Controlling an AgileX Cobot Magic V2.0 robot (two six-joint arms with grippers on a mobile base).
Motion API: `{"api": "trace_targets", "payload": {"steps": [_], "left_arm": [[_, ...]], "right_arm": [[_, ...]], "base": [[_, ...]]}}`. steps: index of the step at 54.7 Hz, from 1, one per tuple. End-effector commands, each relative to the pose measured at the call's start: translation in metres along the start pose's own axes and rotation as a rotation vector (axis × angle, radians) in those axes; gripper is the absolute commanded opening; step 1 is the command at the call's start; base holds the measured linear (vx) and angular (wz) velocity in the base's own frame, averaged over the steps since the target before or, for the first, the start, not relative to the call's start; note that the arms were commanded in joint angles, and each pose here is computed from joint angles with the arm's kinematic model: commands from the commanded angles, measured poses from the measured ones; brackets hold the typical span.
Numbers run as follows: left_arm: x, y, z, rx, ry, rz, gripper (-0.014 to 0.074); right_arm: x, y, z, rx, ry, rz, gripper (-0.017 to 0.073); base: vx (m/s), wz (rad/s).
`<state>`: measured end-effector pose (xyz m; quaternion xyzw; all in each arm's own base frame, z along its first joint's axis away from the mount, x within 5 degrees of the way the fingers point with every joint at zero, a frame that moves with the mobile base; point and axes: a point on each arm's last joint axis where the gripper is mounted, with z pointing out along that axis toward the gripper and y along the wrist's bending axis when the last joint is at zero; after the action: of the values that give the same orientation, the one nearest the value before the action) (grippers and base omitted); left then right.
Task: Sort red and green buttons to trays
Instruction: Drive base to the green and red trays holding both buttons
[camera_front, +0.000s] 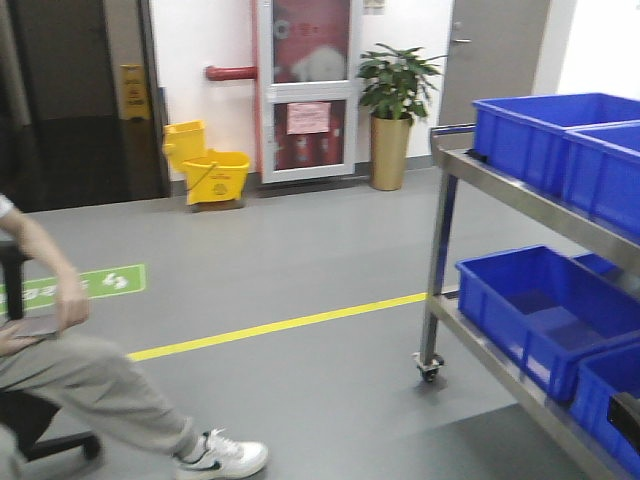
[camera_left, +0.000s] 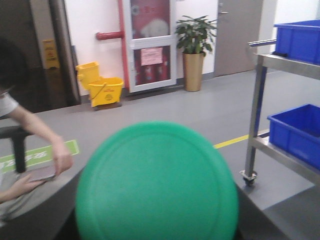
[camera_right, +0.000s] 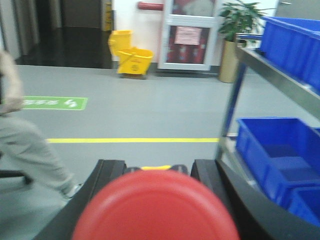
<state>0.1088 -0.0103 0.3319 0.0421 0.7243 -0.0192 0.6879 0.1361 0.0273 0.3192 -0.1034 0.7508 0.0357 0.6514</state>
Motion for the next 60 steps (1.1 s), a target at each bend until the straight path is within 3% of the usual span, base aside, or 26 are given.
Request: {"api": "trace_targets", "payload": {"steps": [1,26,60], "left_arm": [[-0.0180,-0.0029,-0.0003,0.034,-0.107,-0.011,-0.0003],[-0.0180,-0.0029,-0.0003,0.034,-0.107,-0.011,-0.0003],[-0.0180,-0.0029,-0.0003,0.034,-0.107,-0.011,-0.0003]], "right_arm": [[-0.0177,-0.0003,-0.0013,-0.004,-0.113,-0.010,-0.0009],[-0.0177,-0.0003,-0.0013,-0.004,-0.113,-0.010,-0.0009],[-0.0177,-0.0003,-0.0013,-0.004,-0.113,-0.010,-0.0009]], "base": [[0.43,-0.41],[0.39,-0.52],[0.29,-0.75]]}}
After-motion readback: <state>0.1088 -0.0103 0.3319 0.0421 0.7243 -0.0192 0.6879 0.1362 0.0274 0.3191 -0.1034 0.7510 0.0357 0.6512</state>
